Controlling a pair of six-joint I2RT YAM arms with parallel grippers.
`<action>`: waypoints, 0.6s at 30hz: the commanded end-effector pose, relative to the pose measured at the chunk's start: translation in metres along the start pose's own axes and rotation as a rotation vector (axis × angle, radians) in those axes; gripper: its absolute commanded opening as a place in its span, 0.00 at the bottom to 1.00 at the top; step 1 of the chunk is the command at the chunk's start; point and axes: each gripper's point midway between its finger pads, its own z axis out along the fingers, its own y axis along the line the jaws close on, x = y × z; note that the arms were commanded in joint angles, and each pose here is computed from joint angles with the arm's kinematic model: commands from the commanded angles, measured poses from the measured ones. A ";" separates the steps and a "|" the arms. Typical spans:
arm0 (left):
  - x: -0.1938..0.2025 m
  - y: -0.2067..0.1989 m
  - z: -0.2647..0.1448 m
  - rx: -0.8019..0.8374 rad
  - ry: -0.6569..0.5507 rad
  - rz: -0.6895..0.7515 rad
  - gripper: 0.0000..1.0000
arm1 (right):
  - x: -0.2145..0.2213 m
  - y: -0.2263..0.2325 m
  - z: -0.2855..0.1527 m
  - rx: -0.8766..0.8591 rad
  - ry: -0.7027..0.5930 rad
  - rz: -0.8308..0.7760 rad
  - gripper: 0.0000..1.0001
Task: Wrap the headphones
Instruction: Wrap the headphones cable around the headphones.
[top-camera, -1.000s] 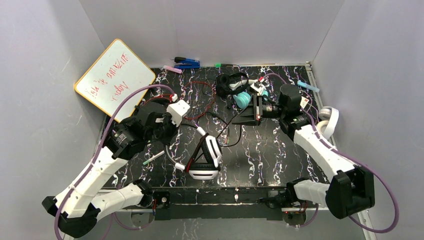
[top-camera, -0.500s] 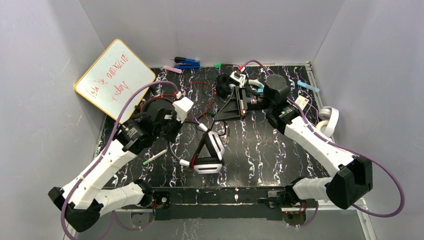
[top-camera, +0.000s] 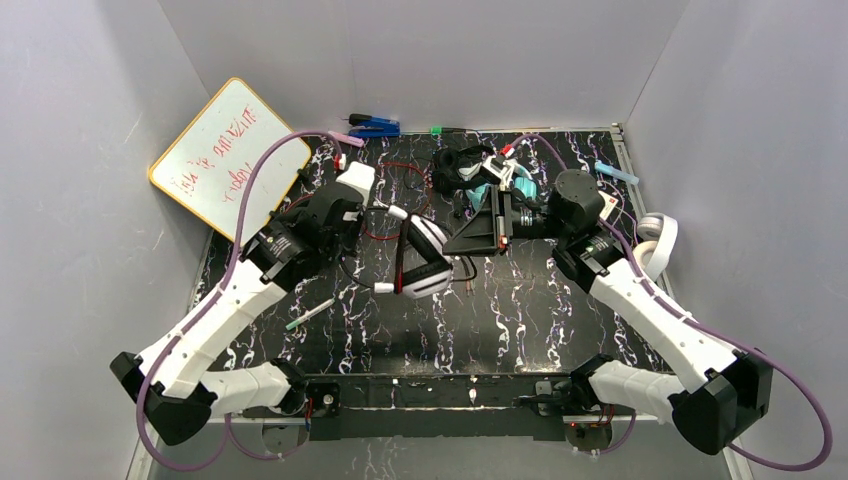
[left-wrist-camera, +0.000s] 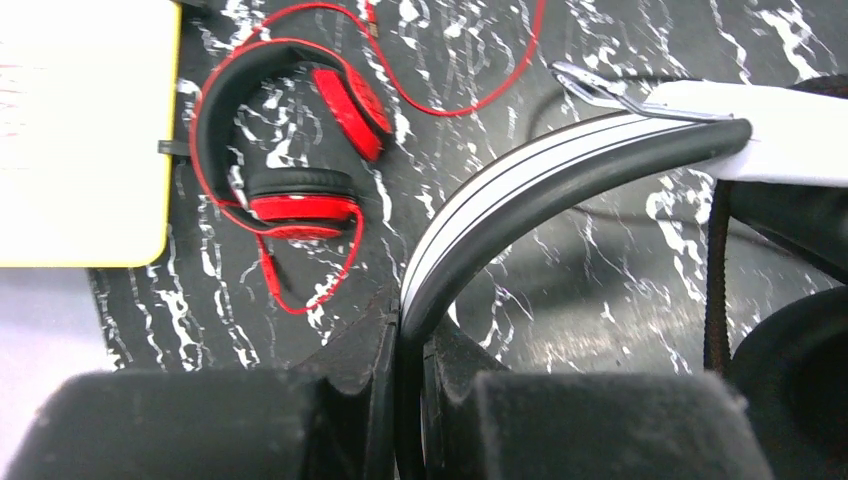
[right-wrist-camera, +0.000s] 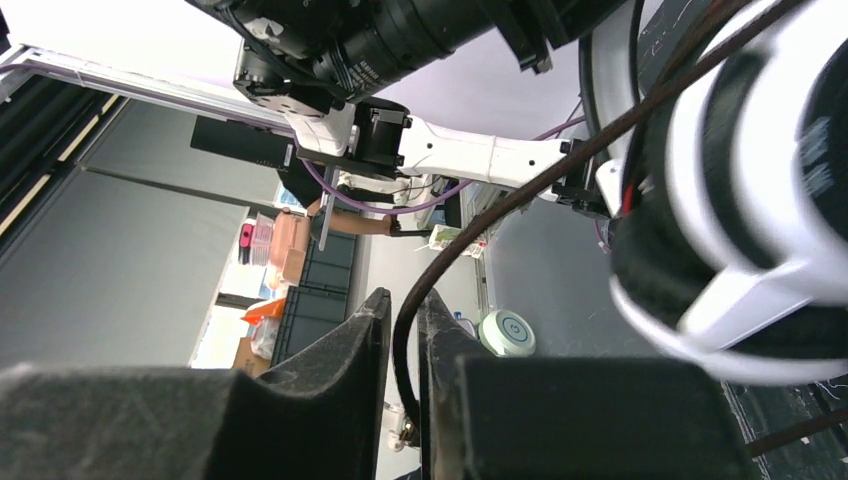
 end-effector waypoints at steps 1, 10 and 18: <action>-0.035 0.032 -0.005 -0.199 -0.106 -0.145 0.00 | 0.005 0.011 -0.004 -0.020 -0.010 -0.060 0.25; -0.054 0.046 0.004 -0.365 -0.156 -0.361 0.00 | 0.007 -0.004 0.004 0.032 -0.036 -0.070 0.26; -0.069 0.038 0.005 -0.330 -0.205 -0.515 0.00 | 0.024 -0.043 0.012 0.131 -0.017 -0.049 0.26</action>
